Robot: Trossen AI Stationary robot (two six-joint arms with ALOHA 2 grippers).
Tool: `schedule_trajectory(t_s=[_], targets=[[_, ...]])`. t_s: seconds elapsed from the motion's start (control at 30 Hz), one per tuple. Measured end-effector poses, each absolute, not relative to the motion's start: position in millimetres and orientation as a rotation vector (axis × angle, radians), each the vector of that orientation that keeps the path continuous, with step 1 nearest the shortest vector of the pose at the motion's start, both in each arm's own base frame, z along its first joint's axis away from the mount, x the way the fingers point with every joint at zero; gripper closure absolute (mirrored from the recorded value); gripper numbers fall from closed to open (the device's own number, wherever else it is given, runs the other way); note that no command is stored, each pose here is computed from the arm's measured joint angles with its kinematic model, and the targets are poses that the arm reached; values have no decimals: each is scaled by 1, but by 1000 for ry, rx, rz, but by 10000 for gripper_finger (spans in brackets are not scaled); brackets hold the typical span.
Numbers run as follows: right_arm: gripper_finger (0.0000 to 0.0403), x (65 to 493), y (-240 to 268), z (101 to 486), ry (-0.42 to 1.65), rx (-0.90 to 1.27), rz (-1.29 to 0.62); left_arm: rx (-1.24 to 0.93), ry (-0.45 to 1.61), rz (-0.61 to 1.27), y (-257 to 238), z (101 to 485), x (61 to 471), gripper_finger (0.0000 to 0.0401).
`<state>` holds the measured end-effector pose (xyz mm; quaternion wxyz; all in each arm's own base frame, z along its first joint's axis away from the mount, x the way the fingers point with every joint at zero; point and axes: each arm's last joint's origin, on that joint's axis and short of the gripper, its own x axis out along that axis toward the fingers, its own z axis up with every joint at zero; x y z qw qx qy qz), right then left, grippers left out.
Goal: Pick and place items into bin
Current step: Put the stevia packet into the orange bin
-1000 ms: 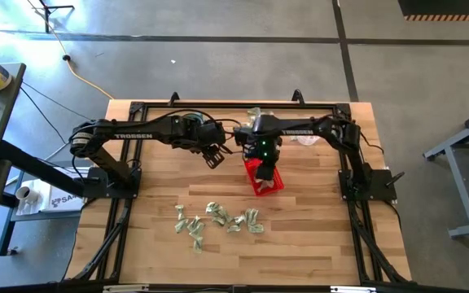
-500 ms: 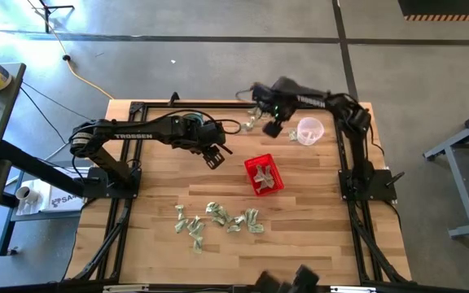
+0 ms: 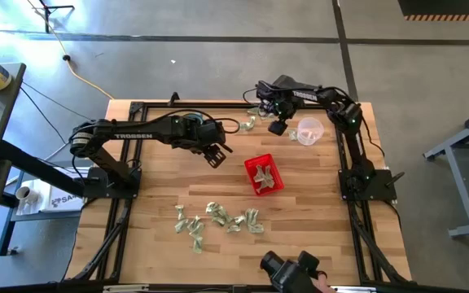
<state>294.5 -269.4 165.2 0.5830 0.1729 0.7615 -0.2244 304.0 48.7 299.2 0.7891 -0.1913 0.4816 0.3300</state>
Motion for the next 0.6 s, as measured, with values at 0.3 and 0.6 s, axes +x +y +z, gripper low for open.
schedule_trajectory(t_s=[0.3,0.6], targets=[[144,292,-269,145,1870,468,-473,-430,1031,723,49,299,304,155],[144,273,-267,127,1913,575,-386,-424,1030,730,49,299,304,155]])
